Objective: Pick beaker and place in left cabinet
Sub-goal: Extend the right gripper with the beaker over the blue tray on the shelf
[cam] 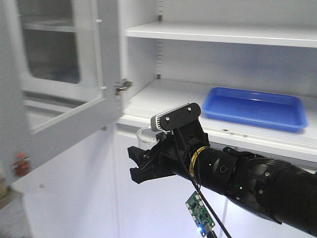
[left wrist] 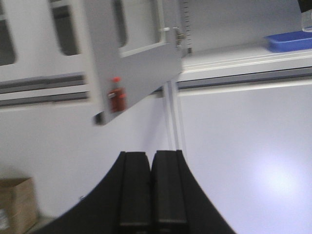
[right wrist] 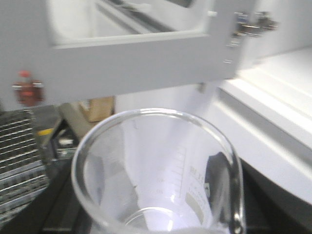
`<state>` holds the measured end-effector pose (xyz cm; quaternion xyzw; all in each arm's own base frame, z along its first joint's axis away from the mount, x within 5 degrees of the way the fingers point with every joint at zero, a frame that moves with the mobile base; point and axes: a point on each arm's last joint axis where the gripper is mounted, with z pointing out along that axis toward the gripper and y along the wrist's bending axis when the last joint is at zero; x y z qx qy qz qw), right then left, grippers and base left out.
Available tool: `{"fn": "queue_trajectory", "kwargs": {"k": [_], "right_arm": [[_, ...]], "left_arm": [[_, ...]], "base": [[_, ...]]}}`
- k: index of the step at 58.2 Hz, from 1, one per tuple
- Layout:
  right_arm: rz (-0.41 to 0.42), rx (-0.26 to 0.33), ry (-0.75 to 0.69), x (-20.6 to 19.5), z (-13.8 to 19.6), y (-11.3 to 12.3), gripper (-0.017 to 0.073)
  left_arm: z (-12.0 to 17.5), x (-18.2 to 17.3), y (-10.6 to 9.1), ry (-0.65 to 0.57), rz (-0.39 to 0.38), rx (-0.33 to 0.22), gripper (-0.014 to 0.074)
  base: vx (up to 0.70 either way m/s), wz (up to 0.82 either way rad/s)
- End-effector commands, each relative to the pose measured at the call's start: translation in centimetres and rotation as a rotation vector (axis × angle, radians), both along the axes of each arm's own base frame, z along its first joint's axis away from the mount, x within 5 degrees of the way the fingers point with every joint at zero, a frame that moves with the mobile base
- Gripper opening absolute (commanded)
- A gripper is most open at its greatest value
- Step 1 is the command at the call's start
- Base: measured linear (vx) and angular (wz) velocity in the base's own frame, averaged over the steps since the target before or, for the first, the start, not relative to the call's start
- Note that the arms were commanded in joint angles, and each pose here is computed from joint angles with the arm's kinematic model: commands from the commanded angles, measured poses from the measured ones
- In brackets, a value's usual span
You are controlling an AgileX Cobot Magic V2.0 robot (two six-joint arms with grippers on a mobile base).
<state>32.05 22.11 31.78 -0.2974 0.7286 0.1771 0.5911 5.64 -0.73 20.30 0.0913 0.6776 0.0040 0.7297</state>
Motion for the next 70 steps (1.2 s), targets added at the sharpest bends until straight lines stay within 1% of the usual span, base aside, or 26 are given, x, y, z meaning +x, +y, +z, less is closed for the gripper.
{"fn": "queue_trajectory", "kwargs": {"k": [1, 17, 30, 70], "right_arm": [[0.040, 0.088, -0.097, -0.81, 3.43, -0.13, -0.0009], [0.040, 0.088, -0.097, -0.81, 3.43, -0.13, -0.0009], [0.040, 0.088, -0.097, -0.81, 3.43, -0.13, -0.0009], [0.037, 0.086, -0.095, -0.80, 3.40, -0.15, -0.0009]], "left_arm": [[0.25, -0.15, -0.01, -0.076, -0.004, -0.015, 0.0001], [0.25, -0.15, -0.01, -0.076, -0.004, -0.015, 0.0001], [0.25, -0.15, -0.01, -0.076, -0.004, -0.015, 0.0001], [0.25, -0.15, -0.01, -0.076, -0.004, -0.015, 0.0001]], "base": [[0.20, -0.63], [0.21, -0.55], [0.23, -0.37], [0.23, -0.13]]}}
